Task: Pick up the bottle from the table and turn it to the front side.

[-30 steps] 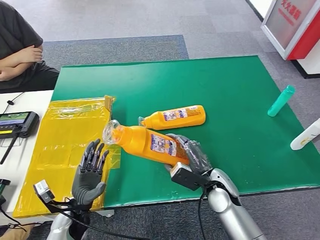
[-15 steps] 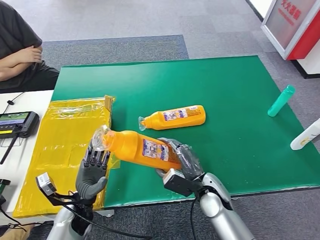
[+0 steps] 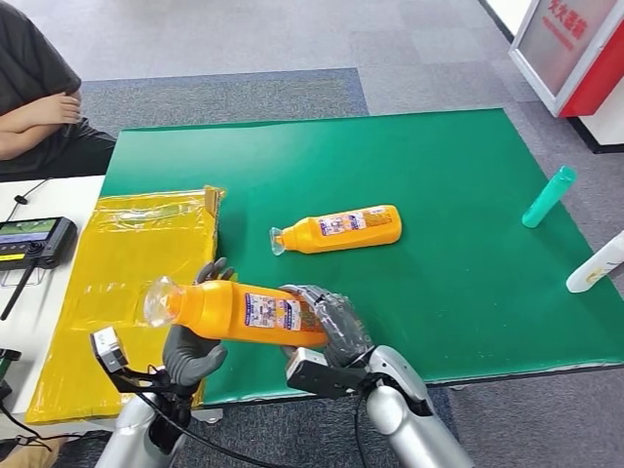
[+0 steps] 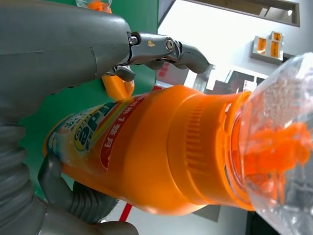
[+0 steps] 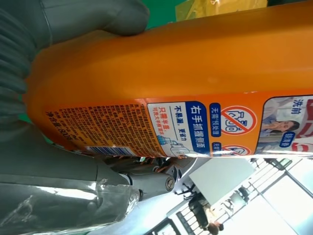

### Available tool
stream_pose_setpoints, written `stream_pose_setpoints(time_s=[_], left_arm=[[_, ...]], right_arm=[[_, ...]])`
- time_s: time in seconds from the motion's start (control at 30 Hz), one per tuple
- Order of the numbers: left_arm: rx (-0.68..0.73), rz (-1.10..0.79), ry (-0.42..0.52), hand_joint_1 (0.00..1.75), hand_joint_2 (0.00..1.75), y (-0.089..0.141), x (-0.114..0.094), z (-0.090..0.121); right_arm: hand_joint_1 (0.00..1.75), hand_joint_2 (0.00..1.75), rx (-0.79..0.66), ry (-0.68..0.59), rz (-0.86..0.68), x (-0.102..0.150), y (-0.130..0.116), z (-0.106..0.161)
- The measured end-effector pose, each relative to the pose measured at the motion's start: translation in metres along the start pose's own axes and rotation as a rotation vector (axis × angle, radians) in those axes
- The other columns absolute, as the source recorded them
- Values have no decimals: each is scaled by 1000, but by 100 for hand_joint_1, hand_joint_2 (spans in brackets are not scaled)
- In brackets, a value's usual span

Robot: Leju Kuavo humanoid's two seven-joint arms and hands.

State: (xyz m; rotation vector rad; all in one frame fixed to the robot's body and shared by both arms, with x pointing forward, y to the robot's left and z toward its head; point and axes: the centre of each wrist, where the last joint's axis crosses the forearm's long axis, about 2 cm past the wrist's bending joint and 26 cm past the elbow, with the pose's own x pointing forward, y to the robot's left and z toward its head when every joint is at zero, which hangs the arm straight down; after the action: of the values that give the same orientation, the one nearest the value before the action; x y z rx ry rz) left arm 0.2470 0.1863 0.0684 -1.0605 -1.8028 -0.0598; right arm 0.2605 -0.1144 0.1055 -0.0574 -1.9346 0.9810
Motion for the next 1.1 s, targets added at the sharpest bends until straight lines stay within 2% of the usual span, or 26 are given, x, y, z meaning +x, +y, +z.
stream_pose_setpoints(time_s=[0.17,0.23,0.3,0.37,0.4,0.43,0.6,0.7,0.83,0.87,0.9,0.97,1.0,1.03,1.1], left_arm=[[-25,-4,16,0,175,-3,-2,-2],[-31,-6,20,10,175,-3,-2,-2],[-41,-17,26,53,175,-4,-3,-2],[-50,-39,29,87,175,-4,-3,-2],[-52,-53,29,87,175,-4,-3,-2],[-53,-64,30,94,175,-4,-4,-2],[-52,-99,33,153,175,-4,-3,-2],[-49,-121,33,174,175,-4,-2,-3],[-43,-165,36,175,175,-4,0,-6],[-39,-188,40,175,175,-5,0,-7],[-34,-218,45,175,175,-5,1,-8],[-22,-305,62,175,175,-5,2,-10],[-15,-359,72,175,175,-6,3,-12],[-8,-420,83,175,175,-6,4,-13],[4,-543,99,175,175,-8,8,-15]], right_arm=[[175,175,20,1,10,-1,5,-1],[175,175,26,2,12,-1,7,-1],[175,175,30,4,12,-1,8,-1],[175,175,34,6,12,-2,9,0],[175,175,37,8,12,-2,9,0],[175,175,38,9,12,-2,9,0],[175,175,41,15,10,-3,10,0],[175,175,41,18,8,-3,11,1],[175,175,41,20,4,-2,11,1],[146,175,40,21,4,-2,11,1],[109,175,40,23,4,-2,11,1],[22,175,36,32,5,-2,12,2],[7,175,31,36,7,-2,12,3],[0,175,24,40,9,-2,12,3],[0,175,3,46,11,-1,10,4]])
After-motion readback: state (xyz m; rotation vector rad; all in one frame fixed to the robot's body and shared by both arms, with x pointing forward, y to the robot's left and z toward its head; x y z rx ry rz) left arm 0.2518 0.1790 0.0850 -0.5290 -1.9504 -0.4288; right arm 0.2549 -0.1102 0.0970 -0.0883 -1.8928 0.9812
